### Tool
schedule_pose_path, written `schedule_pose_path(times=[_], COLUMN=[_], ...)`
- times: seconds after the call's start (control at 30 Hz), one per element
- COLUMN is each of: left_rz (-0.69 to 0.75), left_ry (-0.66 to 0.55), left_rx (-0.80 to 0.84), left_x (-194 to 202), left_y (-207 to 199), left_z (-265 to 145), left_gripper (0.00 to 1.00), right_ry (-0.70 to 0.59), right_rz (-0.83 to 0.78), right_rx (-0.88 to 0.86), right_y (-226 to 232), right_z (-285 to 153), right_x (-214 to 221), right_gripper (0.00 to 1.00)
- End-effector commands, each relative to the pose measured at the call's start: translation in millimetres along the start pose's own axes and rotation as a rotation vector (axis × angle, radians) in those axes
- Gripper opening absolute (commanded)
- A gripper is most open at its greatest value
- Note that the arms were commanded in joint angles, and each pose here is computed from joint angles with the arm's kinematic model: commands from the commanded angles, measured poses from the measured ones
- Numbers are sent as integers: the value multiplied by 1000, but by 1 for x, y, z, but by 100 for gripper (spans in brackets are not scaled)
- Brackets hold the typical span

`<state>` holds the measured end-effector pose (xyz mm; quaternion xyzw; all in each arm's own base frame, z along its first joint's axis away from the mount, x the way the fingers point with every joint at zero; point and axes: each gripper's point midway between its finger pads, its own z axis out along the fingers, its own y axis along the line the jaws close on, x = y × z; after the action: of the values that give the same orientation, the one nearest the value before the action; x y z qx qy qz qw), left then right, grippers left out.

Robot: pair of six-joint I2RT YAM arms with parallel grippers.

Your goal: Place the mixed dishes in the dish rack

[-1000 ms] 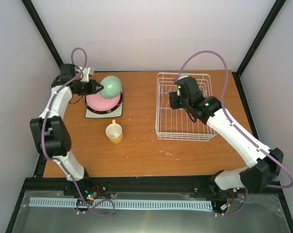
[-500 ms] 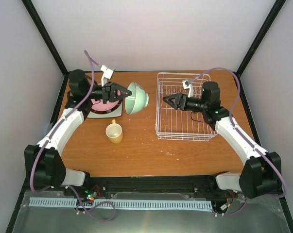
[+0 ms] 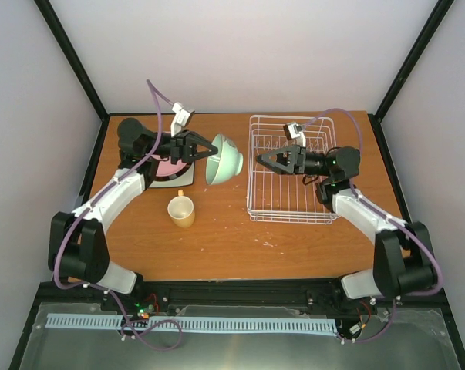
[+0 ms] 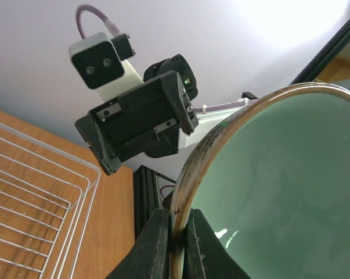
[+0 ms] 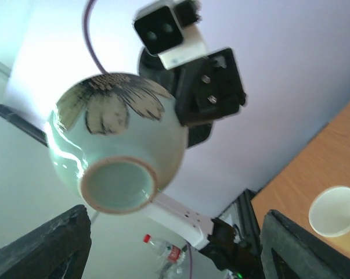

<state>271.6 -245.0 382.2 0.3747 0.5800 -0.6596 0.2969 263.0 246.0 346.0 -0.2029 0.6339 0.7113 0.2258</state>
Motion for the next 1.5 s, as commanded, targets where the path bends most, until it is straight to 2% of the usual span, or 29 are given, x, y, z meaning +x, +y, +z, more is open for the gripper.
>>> schedule_pose_path(times=[0.0,0.7,1.33,1.47], left_rz=[81,58,6,2], left_ry=[-19,-45,-58,-60], left_rx=[26,57,56,57], left_x=[-17,-14,-6,-5], left_y=[-12,4,27,28], left_z=[9,19,23,24], left_gripper=[1,1,1,1], right_ry=[3,74,113,114], right_rz=[17,34,33,38], right_rx=[-175,-252,-291,-290], right_y=[35,41,54,52], right_z=[-3,32,46,46], right_x=[2,7,11,12], right_gripper=[79,78,75,64])
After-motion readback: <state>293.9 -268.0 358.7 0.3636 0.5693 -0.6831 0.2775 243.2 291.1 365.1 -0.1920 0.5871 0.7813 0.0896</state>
